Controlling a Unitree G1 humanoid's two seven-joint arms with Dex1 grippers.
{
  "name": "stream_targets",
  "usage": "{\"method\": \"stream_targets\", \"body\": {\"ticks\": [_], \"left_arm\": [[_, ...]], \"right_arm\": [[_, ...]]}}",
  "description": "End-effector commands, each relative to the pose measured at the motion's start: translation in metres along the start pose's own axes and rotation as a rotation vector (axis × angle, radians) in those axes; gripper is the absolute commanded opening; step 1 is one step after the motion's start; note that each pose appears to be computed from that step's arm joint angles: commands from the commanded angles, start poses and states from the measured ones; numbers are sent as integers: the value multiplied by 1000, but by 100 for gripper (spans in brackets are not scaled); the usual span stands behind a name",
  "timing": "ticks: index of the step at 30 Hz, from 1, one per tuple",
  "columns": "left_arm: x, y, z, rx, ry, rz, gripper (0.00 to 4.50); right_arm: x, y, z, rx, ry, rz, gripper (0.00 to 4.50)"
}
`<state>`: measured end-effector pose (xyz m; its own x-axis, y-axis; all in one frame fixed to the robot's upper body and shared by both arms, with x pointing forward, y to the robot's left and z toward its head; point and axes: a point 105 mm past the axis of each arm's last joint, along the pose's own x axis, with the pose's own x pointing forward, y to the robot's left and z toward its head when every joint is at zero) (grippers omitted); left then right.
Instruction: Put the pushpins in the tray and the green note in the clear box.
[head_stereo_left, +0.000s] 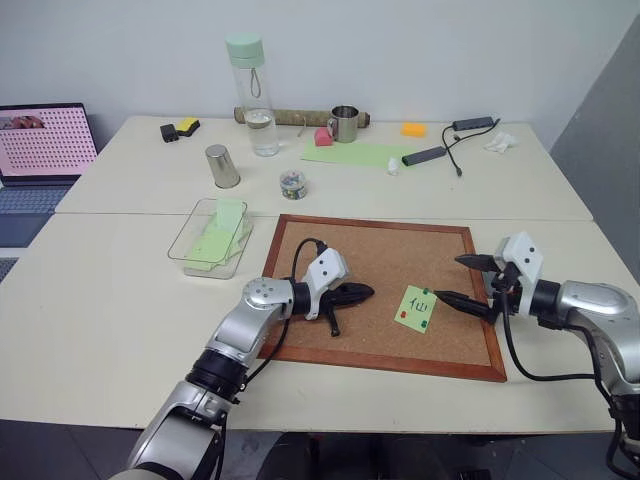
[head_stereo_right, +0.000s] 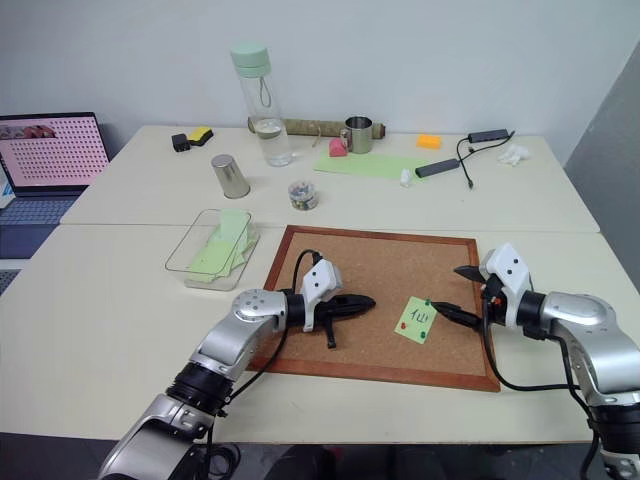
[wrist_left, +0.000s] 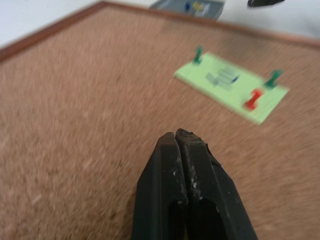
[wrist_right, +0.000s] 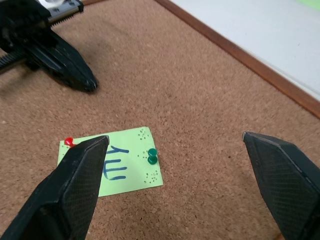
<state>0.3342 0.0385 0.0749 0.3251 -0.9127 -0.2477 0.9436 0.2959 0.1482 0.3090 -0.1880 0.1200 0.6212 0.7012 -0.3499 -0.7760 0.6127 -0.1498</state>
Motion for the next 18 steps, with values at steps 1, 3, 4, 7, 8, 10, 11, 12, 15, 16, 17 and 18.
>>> {"method": "stream_targets", "body": {"ticks": [1,3,4,7,8,10,11,12,15,16,17,18], "left_arm": [[2,1,-17,8,43,12,6],[1,1,-19,10,47,9,6],[1,0,-20,11,47,8,6],[1,-1,-21,20,53,3,6],[1,-1,-21,22,53,3,2],[1,-3,-21,24,50,-1,0],[1,-3,-21,25,49,-2,0],[1,-4,-20,25,48,-2,0],[0,-5,-21,22,47,-3,0],[0,-5,-21,22,47,-4,0],[0,-6,-21,21,47,-5,0],[-1,-6,-21,20,47,-6,0]], "right_arm": [[8,-3,2,-25,-18,-12,450],[13,-3,0,-15,-21,-11,450],[15,-3,-2,-14,-23,-9,450],[21,-2,-6,-8,-27,-4,450],[22,-2,-7,-7,-27,-3,432],[23,-1,-9,-6,-31,4,407],[23,-1,-9,-6,-33,7,397],[24,-1,-10,-7,-36,9,370],[25,0,-10,3,-48,14,304],[25,0,-10,5,-50,16,297],[25,1,-10,6,-52,19,273],[26,2,-10,8,-55,25,258]]}}
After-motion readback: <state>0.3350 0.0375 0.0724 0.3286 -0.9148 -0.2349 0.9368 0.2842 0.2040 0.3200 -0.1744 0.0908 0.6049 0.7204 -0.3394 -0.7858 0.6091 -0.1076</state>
